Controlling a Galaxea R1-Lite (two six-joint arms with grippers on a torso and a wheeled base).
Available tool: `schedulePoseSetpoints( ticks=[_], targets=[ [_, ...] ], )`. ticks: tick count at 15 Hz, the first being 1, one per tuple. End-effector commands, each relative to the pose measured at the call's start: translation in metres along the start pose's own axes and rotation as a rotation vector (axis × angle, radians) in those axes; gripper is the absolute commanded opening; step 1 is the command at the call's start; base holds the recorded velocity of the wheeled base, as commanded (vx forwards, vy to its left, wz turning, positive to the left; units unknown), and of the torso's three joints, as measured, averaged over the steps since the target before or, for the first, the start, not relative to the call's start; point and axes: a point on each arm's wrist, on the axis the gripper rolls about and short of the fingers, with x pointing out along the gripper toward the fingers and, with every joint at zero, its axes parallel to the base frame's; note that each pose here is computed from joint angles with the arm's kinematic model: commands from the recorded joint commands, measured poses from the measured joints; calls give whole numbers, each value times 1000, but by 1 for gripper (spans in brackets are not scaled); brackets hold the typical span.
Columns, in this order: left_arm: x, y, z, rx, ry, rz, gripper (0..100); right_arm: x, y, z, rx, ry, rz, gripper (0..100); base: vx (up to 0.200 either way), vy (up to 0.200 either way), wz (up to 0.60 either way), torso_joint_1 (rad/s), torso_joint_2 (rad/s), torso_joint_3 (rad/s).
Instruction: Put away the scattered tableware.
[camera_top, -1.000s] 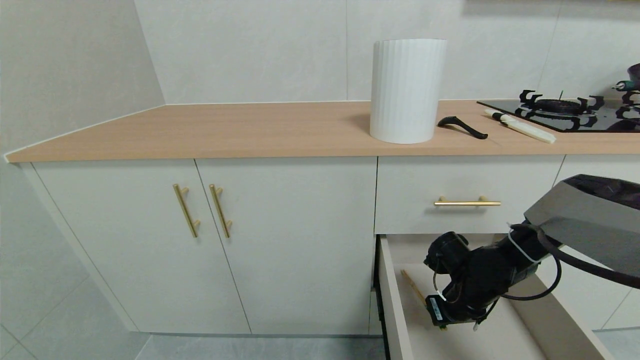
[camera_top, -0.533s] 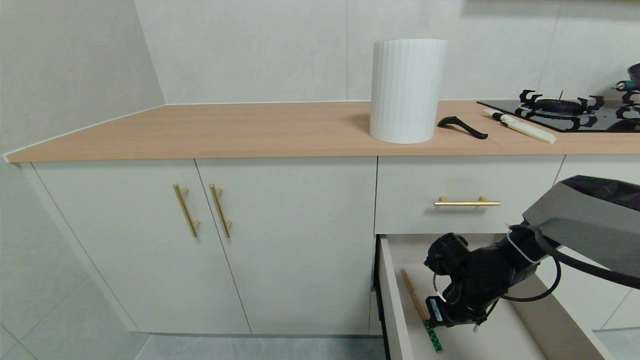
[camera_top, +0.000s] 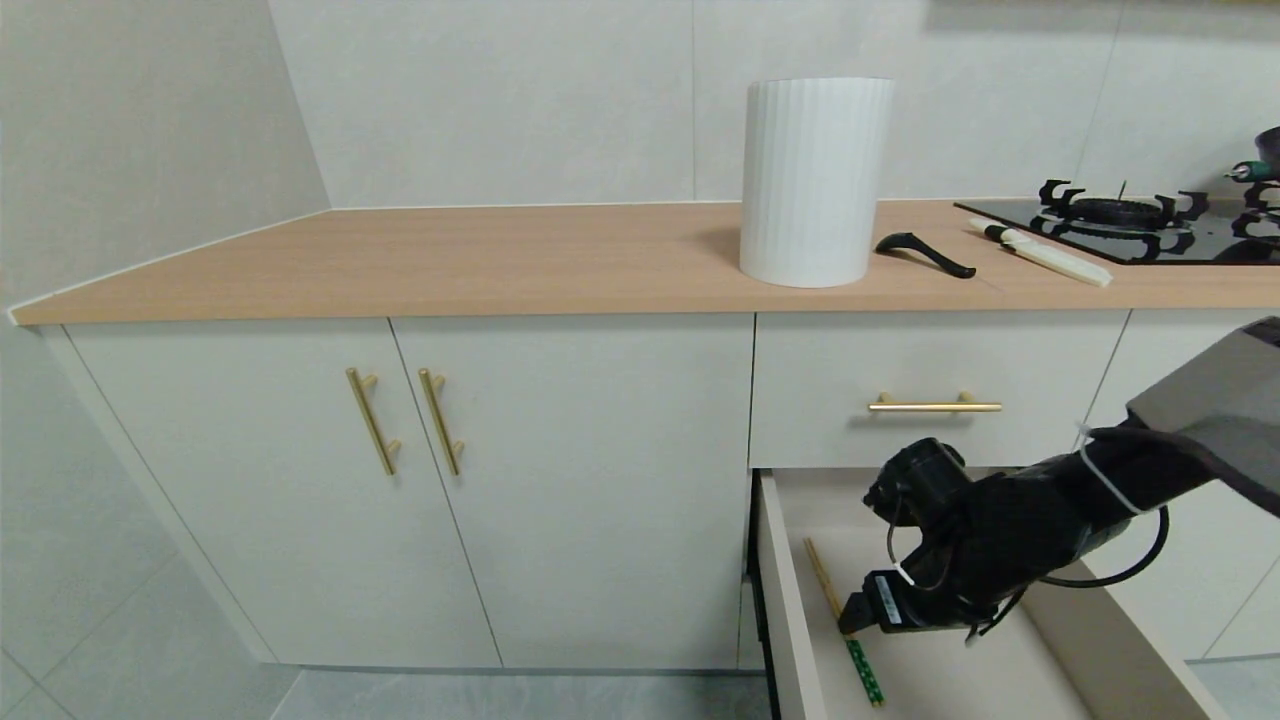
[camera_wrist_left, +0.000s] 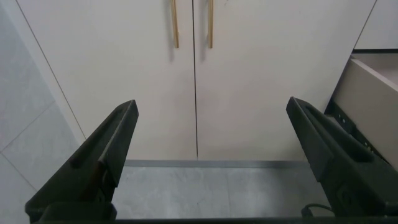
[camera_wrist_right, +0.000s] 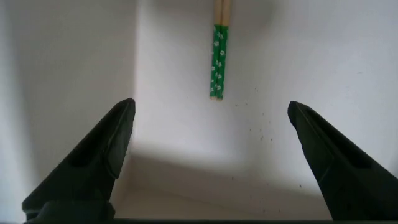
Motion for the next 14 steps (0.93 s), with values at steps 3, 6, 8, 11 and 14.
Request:
schedulePoseSetpoints(
  ticks=[3,6,8,11,14],
  targets=[
    [0,0,0,0,0,0,100,-110,-21,5,47,-305,41,100,0,0,0,0,0,0],
    [0,0,0,0,0,0,100,-157,-35,1,43,-453,28,100,0,0,0,0,0,0],
    [0,0,0,0,1,0,100,-177,-43,-3,47,-518,18,100,0,0,0,0,0,0],
    [0,0,0,0,1,0,100,-185,-55,-3,43,-553,-20,100,0,0,0,0,0,0],
    [0,0,0,0,1,0,100,-185,-57,-3,36,-553,-25,100,0,0,0,0,0,0]
  ],
)
